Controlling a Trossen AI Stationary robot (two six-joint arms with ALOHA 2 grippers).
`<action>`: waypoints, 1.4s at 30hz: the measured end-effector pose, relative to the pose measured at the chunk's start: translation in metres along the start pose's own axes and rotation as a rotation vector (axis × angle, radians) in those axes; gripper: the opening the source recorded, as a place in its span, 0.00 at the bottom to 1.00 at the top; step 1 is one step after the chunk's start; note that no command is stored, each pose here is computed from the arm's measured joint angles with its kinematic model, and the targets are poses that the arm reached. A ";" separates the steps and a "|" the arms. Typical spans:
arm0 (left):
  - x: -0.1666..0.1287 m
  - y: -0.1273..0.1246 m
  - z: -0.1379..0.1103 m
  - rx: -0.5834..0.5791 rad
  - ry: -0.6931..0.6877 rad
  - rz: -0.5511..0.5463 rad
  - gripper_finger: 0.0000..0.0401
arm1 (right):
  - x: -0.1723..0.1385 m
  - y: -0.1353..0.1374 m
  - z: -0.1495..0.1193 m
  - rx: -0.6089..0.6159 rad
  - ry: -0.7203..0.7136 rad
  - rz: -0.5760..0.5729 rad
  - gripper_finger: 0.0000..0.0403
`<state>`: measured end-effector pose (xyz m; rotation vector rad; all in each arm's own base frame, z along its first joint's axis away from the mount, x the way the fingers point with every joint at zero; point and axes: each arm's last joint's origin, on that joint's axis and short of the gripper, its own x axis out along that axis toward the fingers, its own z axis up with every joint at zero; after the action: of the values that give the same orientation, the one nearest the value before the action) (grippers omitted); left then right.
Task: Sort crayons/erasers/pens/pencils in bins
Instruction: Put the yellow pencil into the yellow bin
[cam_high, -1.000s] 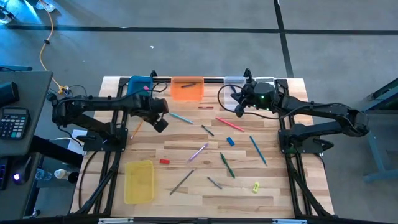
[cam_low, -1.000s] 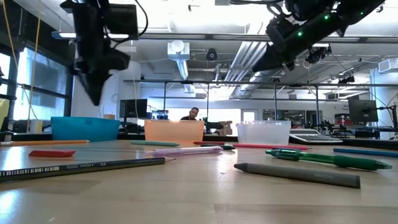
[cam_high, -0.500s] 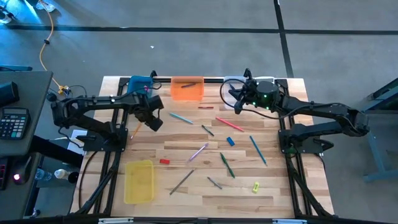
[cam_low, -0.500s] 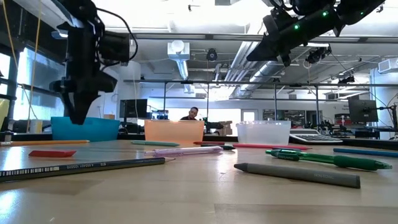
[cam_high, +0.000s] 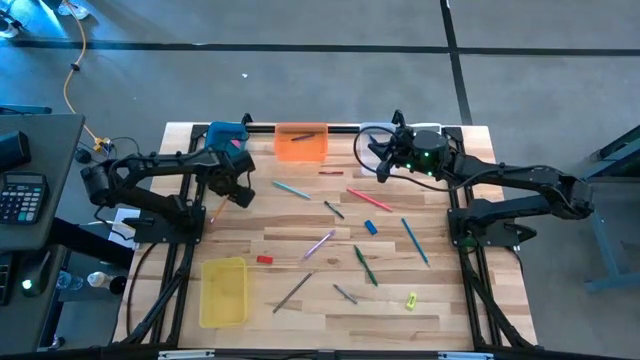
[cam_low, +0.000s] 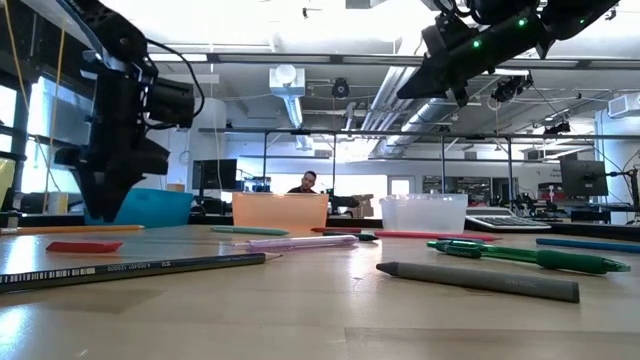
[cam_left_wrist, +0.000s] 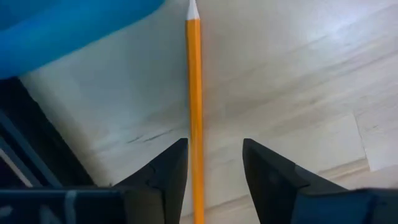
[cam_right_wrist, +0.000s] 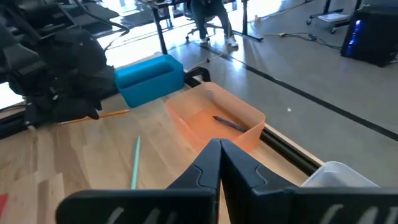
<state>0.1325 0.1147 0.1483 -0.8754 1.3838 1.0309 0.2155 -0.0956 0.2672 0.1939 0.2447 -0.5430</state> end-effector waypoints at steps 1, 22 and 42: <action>0.000 0.001 0.001 0.000 -0.001 -0.004 0.34 | 0.000 0.000 0.000 0.001 0.000 -0.001 0.00; 0.022 0.005 0.012 -0.020 0.130 0.008 0.24 | 0.000 0.000 0.001 0.003 -0.010 -0.002 0.00; 0.012 -0.014 0.002 0.060 0.177 -0.159 0.05 | 0.000 0.000 0.002 0.001 -0.019 -0.013 0.00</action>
<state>0.1452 0.1123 0.1347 -1.0341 1.4585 0.8023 0.2157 -0.0962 0.2689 0.1883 0.2268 -0.5572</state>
